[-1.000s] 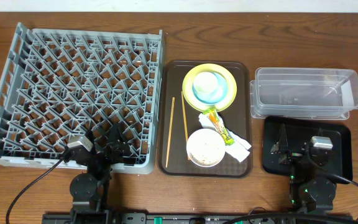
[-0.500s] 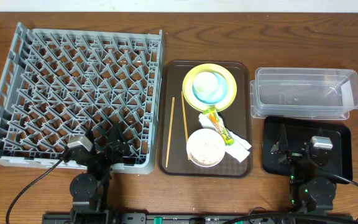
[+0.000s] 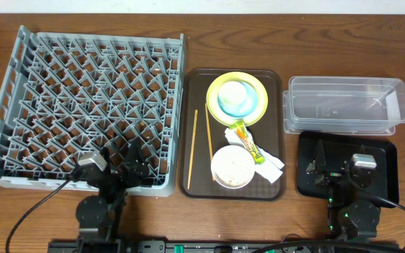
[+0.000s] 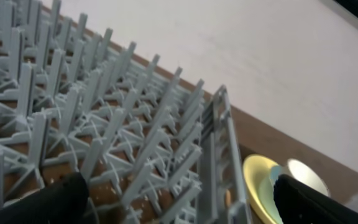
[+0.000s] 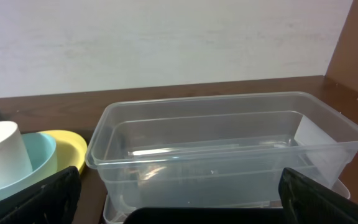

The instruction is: Sort waste into correct bins and load items into the dishwasher

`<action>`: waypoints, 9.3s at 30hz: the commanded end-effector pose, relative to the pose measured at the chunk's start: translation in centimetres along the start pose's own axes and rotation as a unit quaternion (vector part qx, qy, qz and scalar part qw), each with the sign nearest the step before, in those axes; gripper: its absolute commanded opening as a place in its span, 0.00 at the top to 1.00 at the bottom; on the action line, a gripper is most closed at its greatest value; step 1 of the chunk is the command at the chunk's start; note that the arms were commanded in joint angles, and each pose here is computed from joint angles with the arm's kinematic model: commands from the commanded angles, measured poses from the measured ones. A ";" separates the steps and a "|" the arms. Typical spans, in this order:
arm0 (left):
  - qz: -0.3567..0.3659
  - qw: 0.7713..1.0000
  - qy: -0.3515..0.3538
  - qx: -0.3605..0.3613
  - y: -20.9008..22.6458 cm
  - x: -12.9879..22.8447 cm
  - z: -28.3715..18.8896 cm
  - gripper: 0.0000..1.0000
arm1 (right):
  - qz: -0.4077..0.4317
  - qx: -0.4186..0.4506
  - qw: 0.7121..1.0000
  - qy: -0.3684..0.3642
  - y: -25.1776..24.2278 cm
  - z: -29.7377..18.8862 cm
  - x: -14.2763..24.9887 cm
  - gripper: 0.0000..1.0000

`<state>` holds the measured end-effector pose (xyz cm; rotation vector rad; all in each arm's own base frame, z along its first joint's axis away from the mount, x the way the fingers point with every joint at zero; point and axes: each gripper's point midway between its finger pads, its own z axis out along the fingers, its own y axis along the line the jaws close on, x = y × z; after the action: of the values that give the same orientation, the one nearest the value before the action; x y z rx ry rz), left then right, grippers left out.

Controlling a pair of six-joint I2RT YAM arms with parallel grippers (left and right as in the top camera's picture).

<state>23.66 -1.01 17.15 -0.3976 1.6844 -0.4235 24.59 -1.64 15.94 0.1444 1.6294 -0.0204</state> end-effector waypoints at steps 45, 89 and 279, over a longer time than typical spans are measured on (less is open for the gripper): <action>0.287 0.770 0.562 -0.089 -11.3 13.3 4.4 0.54 | -0.003 0.002 1.000 0.003 -0.1 0.0 0.2 0.01; 0.274 0.738 0.604 -0.124 -6.4 23.7 7.0 0.77 | -0.003 0.002 1.000 0.003 -0.1 0.0 0.2 0.01; 0.162 0.933 0.313 -0.071 -10.8 -6.2 4.6 0.07 | -0.050 -0.295 0.724 0.621 17.5 0.5 2.6 0.45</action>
<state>29.18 -7.73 26.42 -0.0659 2.3810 -0.1845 26.25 15.64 16.13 -0.5449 2.8444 0.6998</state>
